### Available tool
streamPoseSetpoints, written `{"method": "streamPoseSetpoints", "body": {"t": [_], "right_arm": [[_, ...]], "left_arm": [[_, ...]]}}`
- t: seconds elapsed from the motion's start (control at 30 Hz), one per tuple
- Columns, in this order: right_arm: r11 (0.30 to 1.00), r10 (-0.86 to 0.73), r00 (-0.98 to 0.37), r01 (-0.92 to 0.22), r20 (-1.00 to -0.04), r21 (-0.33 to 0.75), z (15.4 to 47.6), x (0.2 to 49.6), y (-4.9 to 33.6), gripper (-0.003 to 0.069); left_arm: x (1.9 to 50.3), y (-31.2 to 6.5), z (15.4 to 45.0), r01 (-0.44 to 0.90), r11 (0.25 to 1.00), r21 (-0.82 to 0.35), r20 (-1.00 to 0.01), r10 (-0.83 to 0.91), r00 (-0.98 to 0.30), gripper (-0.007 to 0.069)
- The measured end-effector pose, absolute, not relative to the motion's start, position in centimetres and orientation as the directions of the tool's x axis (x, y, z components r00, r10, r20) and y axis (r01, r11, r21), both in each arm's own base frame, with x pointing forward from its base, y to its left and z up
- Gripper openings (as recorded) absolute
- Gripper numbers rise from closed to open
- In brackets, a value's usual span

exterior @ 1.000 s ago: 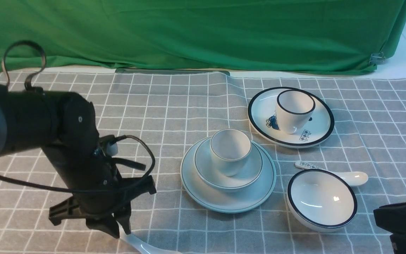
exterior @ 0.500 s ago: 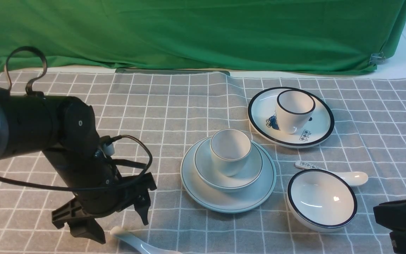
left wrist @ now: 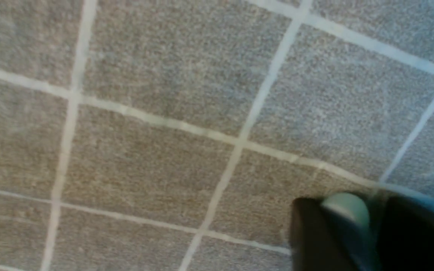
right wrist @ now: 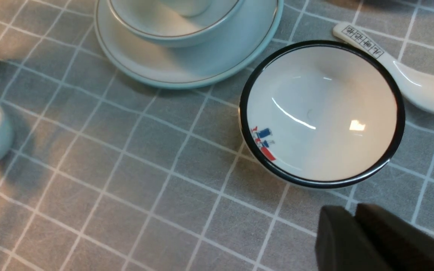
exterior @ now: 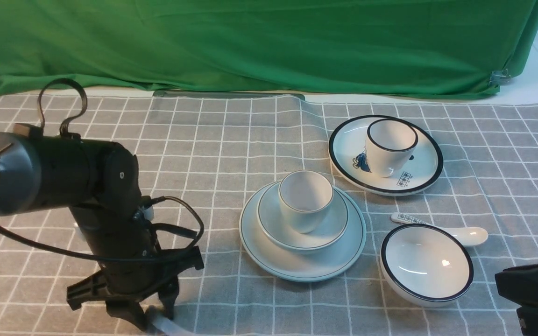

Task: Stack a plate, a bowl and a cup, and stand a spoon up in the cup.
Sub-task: Use the left arm to grab a blue soup spoon, then use the left arm to put the blue soup spoon into the blue teacup in the middle

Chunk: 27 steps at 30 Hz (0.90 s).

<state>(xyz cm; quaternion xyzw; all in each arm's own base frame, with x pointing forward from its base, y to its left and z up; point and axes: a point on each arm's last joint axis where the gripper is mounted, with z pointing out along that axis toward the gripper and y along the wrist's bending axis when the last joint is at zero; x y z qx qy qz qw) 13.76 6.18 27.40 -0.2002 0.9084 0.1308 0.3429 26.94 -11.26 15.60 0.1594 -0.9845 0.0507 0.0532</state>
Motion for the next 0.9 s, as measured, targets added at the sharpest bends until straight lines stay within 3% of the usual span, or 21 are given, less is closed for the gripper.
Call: {"method": "streamPoseSetpoints", "body": {"t": [0.07,0.1,0.3,0.43,0.6,0.7,0.8,0.9], "right_arm": [[0.885,-0.275,-0.684,-0.454,-0.675,0.099,27.4,13.8,6.2,0.0098],[0.885,-0.275,-0.684,-0.454,-0.675,0.099,27.4,13.8,6.2,0.0099],[0.885,-0.276,-0.684,-0.455,-0.676,0.099,27.4,13.8,6.2,0.0104],[0.885,-0.278,-0.683,-0.456,-0.676,0.097,27.4,13.8,6.2,0.0106],[0.885,-0.278,-0.684,-0.456,-0.675,0.097,27.4,13.8,6.2,0.0108],[0.884,-0.280,-0.687,-0.457,-0.670,0.099,27.4,13.7,6.2,0.0112],[0.884,-0.281,-0.689,-0.457,-0.668,0.099,27.3,13.7,6.2,0.0117],[0.884,-0.281,-0.689,-0.457,-0.668,0.100,27.3,13.7,6.2,0.0118]], "left_arm": [[27.0,-11.1,15.6,-0.303,0.951,-0.068,0.116,-0.294,-0.949,0.0064],[27.1,-11.1,15.6,-0.297,0.953,-0.065,0.113,-0.289,-0.951,0.0053],[29.0,-11.3,16.8,-0.254,0.965,-0.071,0.021,-0.253,-0.967,0.0050],[30.8,-11.8,19.7,-0.230,0.965,-0.124,-0.094,-0.242,-0.966,0.0050],[32.2,-11.9,24.6,-0.163,0.969,-0.184,-0.273,-0.210,-0.939,0.0050],[32.4,-11.9,28.8,-0.081,0.966,-0.246,-0.440,-0.186,-0.879,0.0050],[32.1,-12.7,32.5,0.081,0.956,-0.281,-0.647,-0.126,-0.752,0.0050],[31.7,-15.0,34.5,0.250,0.934,-0.255,-0.784,-0.048,-0.619,0.0050]]}}
